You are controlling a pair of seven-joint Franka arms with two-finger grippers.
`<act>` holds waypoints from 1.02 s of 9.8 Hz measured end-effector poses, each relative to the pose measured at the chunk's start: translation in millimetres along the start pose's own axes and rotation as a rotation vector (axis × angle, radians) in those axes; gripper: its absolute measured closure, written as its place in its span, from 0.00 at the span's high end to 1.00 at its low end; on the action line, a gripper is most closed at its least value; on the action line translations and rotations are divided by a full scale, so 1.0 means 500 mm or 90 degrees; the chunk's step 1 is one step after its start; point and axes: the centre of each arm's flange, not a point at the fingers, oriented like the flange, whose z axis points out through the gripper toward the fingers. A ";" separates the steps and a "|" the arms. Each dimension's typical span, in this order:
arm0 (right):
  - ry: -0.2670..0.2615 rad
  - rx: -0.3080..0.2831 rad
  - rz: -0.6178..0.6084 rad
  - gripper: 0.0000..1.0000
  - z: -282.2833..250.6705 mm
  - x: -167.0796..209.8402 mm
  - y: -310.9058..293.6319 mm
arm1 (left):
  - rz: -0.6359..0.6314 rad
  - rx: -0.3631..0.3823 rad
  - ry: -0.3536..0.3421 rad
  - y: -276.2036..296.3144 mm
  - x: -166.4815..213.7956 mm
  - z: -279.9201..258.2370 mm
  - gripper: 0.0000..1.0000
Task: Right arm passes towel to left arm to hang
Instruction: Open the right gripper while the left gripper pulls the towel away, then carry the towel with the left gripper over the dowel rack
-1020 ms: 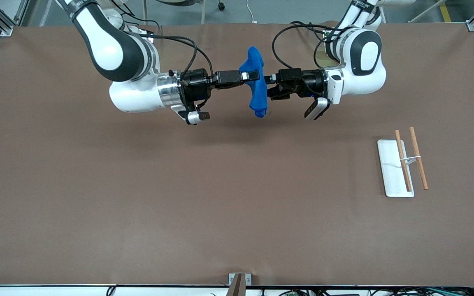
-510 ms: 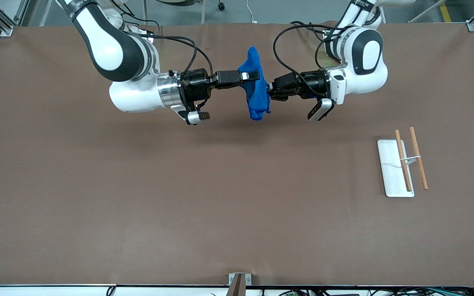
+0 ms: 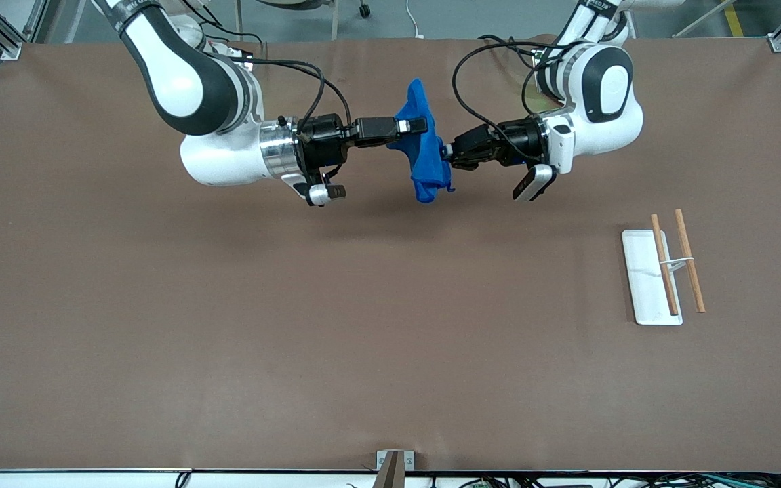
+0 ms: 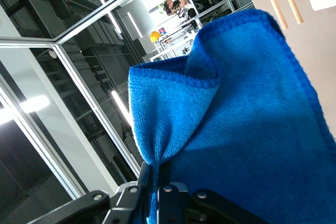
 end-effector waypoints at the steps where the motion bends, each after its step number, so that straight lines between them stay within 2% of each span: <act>1: 0.002 0.000 0.001 0.21 -0.002 0.003 0.001 | 0.011 0.023 -0.006 0.000 0.001 -0.003 0.04; 3: 0.011 -0.004 -0.004 0.52 -0.017 0.012 -0.002 | 0.033 0.073 -0.015 0.008 0.014 -0.025 0.04; 4: 0.021 -0.030 -0.020 0.69 -0.044 0.026 -0.006 | 0.063 0.113 -0.027 0.018 0.028 -0.052 0.04; 5: 0.035 -0.082 -0.039 0.83 -0.091 0.047 -0.011 | 0.102 0.165 -0.045 0.034 0.046 -0.087 0.04; 6: 0.051 -0.157 -0.052 0.99 -0.155 0.071 -0.016 | 0.134 0.227 -0.057 0.058 0.067 -0.130 0.04; 8: 0.070 -0.327 -0.092 1.00 -0.282 0.100 -0.021 | 0.190 0.356 -0.070 0.109 0.112 -0.214 0.04; 10: 0.116 -0.490 -0.141 1.00 -0.410 0.115 -0.038 | 0.228 0.472 -0.042 0.166 0.176 -0.322 0.04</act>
